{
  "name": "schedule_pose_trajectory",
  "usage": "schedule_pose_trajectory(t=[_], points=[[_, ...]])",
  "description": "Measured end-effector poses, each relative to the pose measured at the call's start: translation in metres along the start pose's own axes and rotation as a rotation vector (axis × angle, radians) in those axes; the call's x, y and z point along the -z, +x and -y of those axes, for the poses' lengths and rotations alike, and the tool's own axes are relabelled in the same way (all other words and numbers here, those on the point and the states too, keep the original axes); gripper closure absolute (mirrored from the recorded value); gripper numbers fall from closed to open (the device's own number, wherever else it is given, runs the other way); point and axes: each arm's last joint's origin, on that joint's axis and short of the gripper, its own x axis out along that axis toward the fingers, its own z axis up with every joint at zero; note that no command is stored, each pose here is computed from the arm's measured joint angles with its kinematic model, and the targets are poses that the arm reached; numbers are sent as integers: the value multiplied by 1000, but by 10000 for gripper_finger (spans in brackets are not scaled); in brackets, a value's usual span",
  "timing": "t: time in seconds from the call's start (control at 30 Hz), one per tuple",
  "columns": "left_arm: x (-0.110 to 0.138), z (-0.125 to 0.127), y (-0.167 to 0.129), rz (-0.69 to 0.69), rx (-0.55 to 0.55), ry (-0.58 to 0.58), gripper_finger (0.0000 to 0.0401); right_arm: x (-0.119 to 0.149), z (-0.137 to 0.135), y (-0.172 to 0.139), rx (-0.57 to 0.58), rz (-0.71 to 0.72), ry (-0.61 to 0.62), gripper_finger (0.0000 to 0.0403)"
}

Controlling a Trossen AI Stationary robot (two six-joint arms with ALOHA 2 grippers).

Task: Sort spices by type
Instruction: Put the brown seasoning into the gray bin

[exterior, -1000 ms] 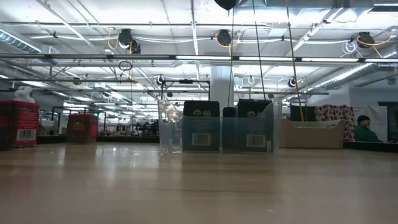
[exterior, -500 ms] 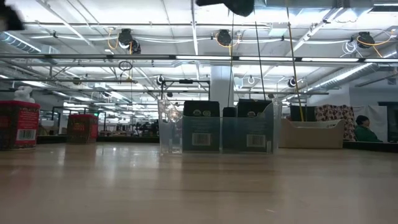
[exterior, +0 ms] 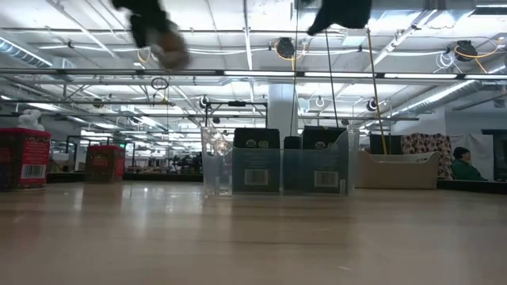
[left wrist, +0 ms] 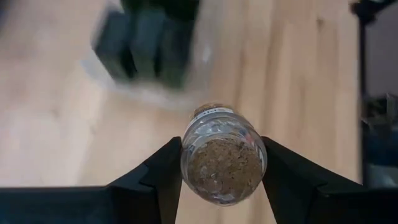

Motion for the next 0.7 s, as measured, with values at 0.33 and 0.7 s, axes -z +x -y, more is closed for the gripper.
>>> schedule_pose_trajectory(t=[0.33,0.7], points=[[-63,-94,29,18,-151,-41,216,10,-3,-2,85,-12,24,172],[-93,-150,70,-60,-155,-61,206,-12,41,2,283,50,203,172]])
